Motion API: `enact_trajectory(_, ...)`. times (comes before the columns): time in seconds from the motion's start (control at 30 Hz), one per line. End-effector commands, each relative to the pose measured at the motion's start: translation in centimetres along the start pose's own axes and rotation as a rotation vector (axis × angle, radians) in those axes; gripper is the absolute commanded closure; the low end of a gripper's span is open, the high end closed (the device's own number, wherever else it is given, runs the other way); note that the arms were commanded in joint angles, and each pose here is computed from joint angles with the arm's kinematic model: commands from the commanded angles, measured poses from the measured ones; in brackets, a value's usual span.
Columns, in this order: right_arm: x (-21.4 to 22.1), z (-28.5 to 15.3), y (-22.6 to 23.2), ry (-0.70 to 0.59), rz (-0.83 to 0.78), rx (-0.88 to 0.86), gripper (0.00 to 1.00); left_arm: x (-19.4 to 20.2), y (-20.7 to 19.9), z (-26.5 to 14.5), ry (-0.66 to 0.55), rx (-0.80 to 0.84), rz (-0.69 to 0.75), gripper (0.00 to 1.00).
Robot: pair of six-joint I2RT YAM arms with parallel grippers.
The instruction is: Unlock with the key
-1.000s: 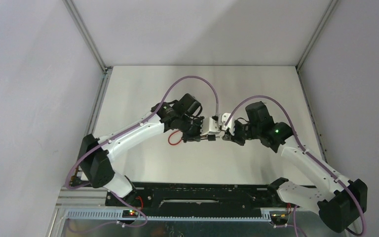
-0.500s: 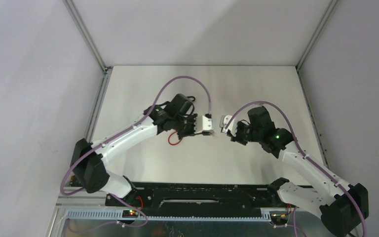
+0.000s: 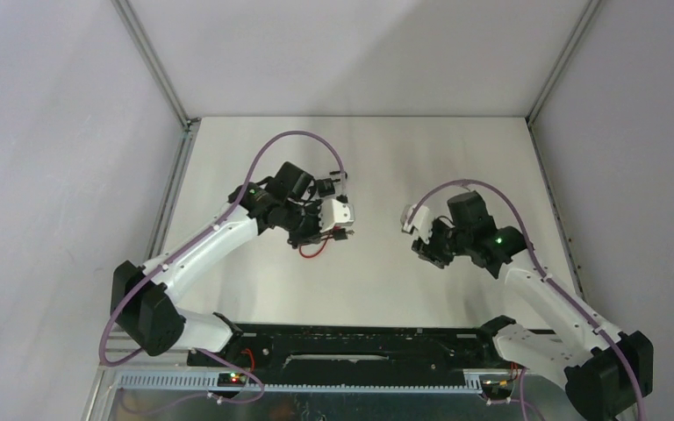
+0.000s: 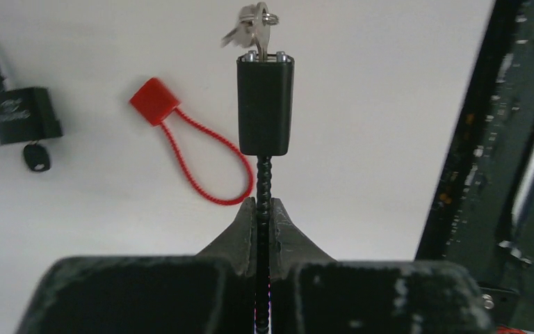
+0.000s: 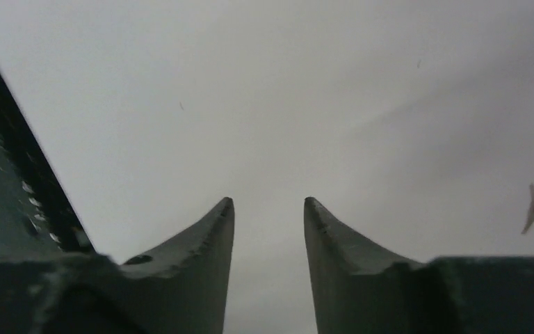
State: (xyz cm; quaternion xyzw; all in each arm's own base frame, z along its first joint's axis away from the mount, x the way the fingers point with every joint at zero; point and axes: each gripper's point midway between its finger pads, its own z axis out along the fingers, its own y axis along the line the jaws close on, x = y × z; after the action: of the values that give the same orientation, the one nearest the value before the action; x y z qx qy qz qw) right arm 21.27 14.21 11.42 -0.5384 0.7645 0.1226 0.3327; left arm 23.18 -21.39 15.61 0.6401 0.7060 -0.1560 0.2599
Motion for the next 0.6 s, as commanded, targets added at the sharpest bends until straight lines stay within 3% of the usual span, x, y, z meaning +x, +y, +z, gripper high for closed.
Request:
enact_trajectory(0.0, -9.3, -2.2, 0.6, -0.304, 0.021, -0.14, 0.48, -4.5, -2.4, -2.0, -0.184, 0.121, 0.04, 1.0)
enact_trajectory(0.1, -12.6, -2.6, 1.8, -0.401, 0.033, -0.287, 0.35, -5.3, -3.6, -1.6, -0.176, 0.152, 0.067, 1.0)
enact_trajectory(0.17, -14.4, -2.9, 2.7, -0.452, 0.033, -0.379, 0.32, -5.8, -4.5, -1.2, -0.178, 0.172, 0.088, 1.0)
enact_trajectory(0.57, -16.3, -2.2, 6.9, -0.446, -0.028, -0.597, 0.46, -7.3, -5.5, 0.0, -0.18, 0.19, 0.101, 1.0)
